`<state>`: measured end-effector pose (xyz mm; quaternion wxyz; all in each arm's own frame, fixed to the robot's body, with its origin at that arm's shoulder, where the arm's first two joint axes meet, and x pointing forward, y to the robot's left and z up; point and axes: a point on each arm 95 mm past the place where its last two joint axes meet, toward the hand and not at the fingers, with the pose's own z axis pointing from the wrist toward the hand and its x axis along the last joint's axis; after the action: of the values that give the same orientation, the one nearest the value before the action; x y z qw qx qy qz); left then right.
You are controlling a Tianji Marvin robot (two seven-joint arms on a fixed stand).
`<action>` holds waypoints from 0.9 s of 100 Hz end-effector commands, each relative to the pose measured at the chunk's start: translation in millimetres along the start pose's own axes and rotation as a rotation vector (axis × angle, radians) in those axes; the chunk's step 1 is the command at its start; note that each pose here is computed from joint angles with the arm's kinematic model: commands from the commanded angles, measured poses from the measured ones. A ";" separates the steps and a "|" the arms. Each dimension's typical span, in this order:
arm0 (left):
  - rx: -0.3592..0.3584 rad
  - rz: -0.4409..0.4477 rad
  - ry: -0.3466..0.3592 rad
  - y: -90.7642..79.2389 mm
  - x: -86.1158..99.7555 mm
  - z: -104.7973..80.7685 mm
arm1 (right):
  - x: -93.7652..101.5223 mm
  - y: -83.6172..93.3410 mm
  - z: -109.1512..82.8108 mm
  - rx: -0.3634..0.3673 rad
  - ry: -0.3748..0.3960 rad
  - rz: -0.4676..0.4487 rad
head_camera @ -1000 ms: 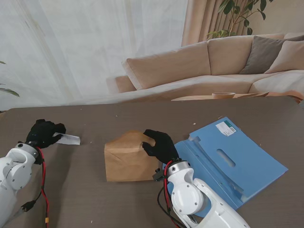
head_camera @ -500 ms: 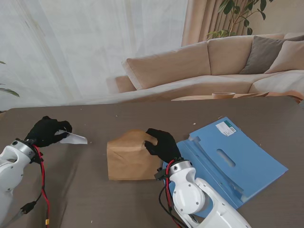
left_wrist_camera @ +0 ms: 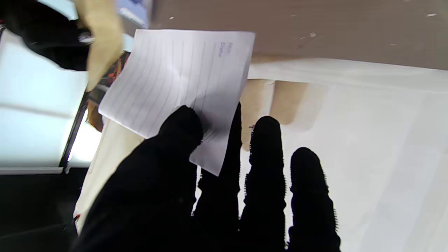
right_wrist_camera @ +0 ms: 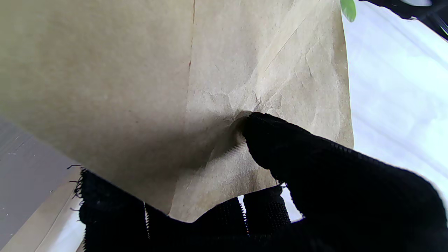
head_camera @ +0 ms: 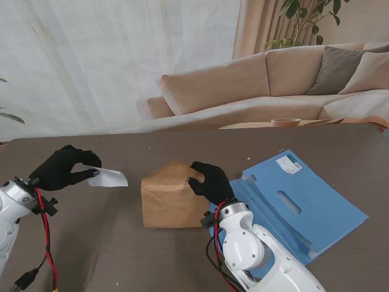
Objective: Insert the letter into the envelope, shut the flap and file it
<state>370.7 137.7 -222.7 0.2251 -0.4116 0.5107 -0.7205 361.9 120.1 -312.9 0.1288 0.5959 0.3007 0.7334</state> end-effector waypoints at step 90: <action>0.089 0.116 0.240 31.0 128.0 19.9 | 24.4 -0.8 18.6 0.010 0.024 -0.042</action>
<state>314.8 28.5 -198.1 0.2394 -0.2868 0.5225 -0.7664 374.2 132.4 -294.8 0.1501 0.5802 0.3176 0.7349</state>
